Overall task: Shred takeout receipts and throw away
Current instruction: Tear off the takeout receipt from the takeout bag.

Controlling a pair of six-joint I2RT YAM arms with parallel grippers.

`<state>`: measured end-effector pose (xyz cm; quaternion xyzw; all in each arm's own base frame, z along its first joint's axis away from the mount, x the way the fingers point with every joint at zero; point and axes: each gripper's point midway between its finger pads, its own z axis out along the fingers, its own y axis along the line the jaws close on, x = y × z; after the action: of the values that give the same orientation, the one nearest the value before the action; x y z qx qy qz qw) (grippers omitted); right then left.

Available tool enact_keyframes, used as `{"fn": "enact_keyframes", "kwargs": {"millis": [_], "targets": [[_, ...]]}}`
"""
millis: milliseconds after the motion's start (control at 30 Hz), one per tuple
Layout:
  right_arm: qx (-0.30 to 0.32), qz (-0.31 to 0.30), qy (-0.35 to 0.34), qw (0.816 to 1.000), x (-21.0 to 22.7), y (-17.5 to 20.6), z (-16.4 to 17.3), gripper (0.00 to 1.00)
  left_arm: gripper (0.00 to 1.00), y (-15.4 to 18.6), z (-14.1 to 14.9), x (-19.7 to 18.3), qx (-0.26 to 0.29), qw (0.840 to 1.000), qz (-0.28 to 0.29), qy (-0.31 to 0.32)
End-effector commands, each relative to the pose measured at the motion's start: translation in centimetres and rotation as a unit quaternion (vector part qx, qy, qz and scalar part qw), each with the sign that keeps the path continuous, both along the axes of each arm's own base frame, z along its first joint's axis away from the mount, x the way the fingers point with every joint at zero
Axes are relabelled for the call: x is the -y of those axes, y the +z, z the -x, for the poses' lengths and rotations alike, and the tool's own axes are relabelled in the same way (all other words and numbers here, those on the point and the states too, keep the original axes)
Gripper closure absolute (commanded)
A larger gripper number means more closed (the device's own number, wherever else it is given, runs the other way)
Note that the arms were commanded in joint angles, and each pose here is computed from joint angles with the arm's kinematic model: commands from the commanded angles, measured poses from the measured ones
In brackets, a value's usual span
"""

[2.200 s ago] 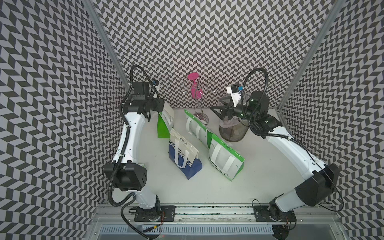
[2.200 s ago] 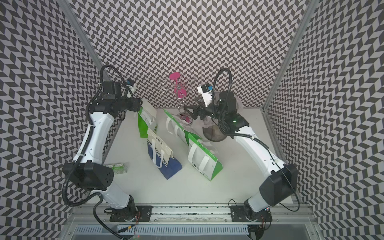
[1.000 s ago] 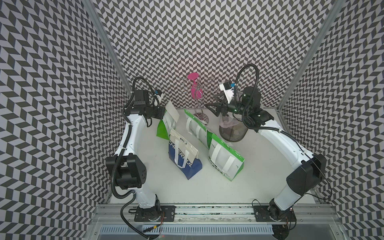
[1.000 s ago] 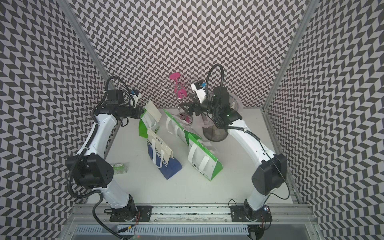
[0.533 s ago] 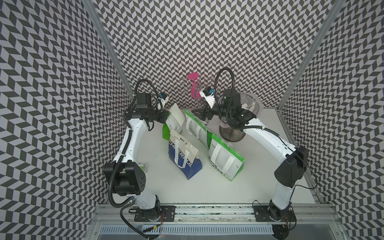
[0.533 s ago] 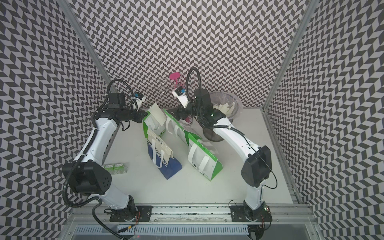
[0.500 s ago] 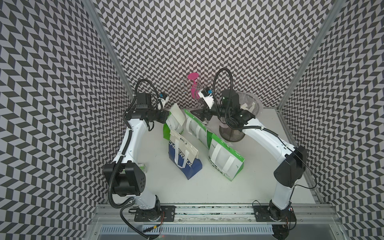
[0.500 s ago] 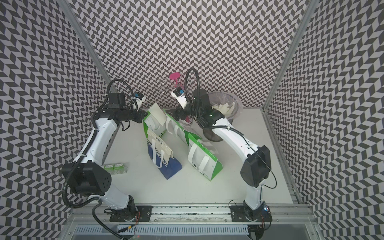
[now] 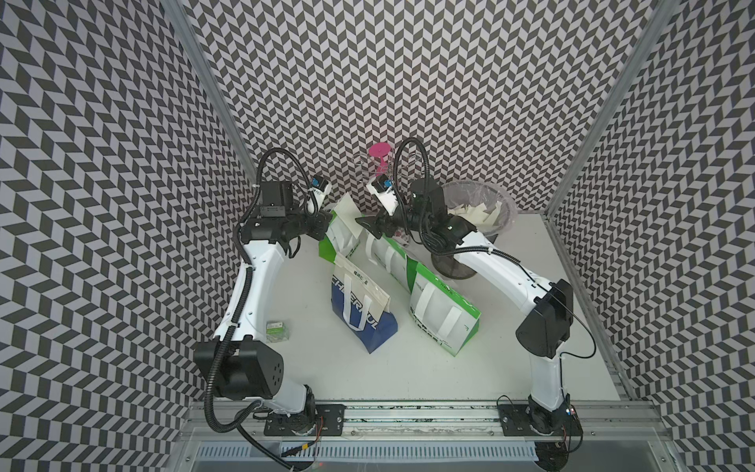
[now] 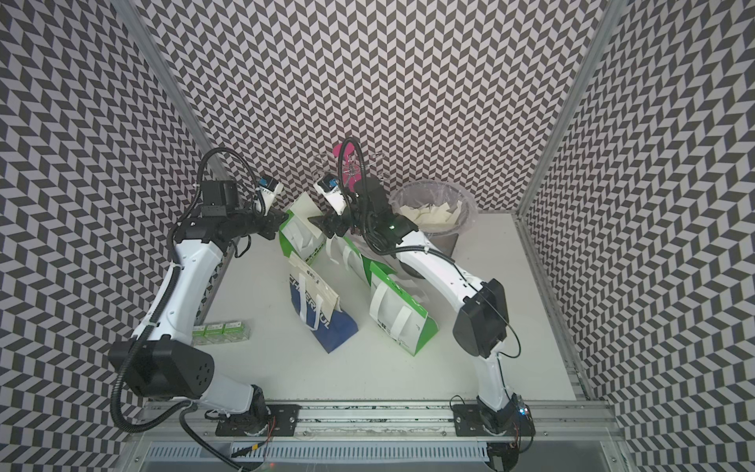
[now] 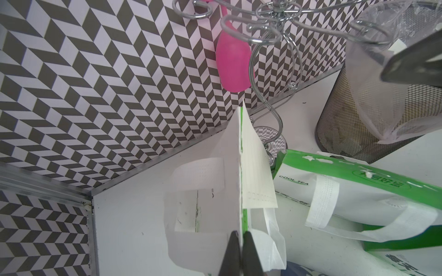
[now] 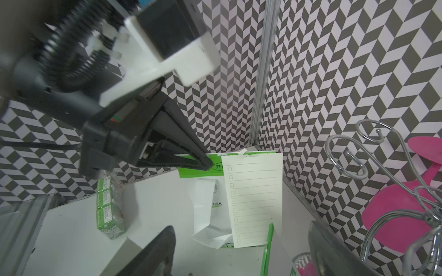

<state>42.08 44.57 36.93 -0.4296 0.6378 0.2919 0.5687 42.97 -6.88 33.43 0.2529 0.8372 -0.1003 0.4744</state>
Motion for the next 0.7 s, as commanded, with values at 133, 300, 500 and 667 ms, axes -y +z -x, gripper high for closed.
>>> {"fn": "enact_keyframes", "kwargs": {"millis": [133,300,500,667], "targets": [[0.046,-0.001,-0.021,0.999,-1.8,0.2,-0.8,0.16,1.00,3.5,0.9,1.4,0.049,0.998,0.010,-0.031],[0.054,0.001,-0.031,0.998,-2.9,-0.5,-1.5,0.15,1.00,4.3,1.4,2.0,0.053,0.998,0.019,-0.041],[0.060,-0.013,-0.055,0.997,-3.3,-0.4,-2.6,0.15,1.00,4.7,2.1,2.8,0.052,0.997,0.026,-0.055],[0.061,-0.017,-0.069,0.996,-3.4,-0.5,-3.4,0.15,1.00,5.0,2.6,3.1,0.052,0.997,0.026,-0.059]]}}
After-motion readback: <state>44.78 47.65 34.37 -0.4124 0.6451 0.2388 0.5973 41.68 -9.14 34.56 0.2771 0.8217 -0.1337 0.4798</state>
